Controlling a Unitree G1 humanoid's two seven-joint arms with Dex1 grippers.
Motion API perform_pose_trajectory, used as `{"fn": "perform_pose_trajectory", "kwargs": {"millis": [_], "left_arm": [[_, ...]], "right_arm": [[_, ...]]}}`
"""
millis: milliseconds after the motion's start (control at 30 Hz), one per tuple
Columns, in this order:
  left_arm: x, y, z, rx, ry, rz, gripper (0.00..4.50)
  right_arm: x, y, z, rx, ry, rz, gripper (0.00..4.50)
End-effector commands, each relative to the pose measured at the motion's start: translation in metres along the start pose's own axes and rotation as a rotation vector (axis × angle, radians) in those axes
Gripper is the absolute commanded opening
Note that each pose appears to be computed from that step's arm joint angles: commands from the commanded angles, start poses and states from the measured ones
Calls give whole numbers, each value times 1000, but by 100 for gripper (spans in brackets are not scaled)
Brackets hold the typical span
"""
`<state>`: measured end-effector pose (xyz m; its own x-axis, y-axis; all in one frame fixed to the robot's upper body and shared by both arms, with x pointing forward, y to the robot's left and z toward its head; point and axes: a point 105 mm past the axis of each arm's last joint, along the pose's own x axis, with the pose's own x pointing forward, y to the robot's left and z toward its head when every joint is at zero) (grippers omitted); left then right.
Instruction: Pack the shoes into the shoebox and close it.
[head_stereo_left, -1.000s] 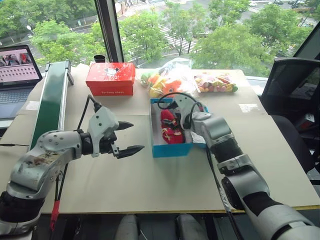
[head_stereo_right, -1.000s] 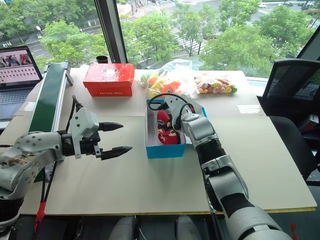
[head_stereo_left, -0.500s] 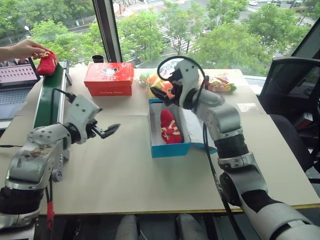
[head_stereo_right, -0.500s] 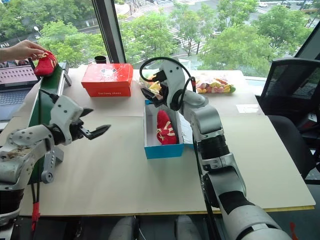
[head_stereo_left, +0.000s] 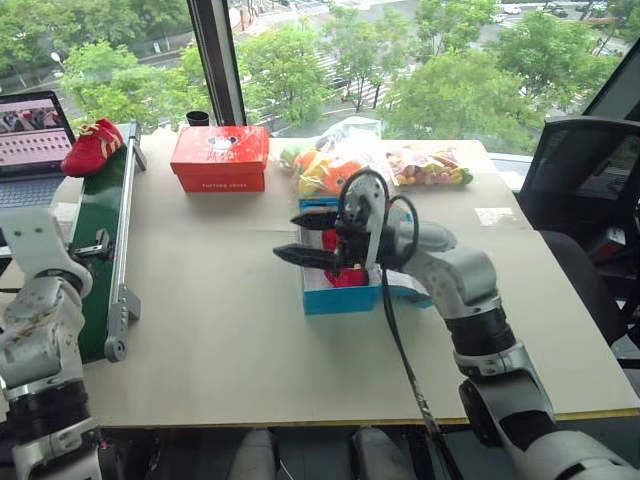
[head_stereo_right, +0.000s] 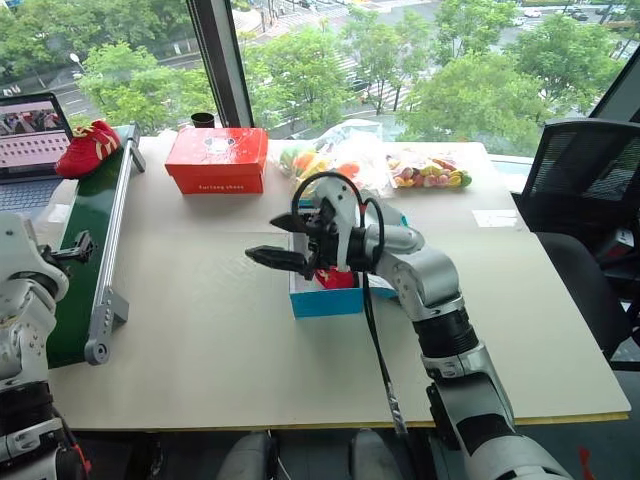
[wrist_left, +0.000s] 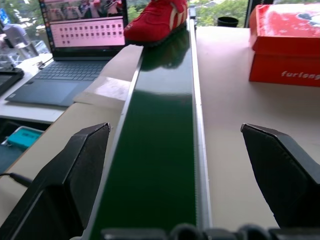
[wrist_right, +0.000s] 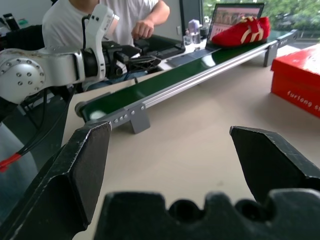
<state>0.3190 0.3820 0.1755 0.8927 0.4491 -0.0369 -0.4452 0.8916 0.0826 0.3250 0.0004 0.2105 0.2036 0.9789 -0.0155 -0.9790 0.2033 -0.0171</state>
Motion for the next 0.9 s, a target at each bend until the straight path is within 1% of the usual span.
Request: {"fn": "perform_pose_trajectory", "kwargs": {"millis": [33, 133, 267, 467, 700, 900], "left_arm": [[1, 15, 6, 23, -42, 27, 450], [6, 19, 4, 42, -31, 10, 450], [16, 18, 13, 98, -21, -77, 450], [29, 25, 21, 171, 8, -205, 450], [38, 52, 26, 166, 14, -216, 450], [43, 56, 21, 209, 37, -237, 450]], "right_arm": [[4, 11, 12, -78, -31, 34, 447], [5, 11, 9, -86, -20, 25, 447], [4, 12, 9, -86, -19, 24, 447], [1, 15, 9, -127, -26, 31, 447], [-2, 6, 9, -191, -42, -33, 447], [-1, 5, 7, -203, -33, -50, 447]]}}
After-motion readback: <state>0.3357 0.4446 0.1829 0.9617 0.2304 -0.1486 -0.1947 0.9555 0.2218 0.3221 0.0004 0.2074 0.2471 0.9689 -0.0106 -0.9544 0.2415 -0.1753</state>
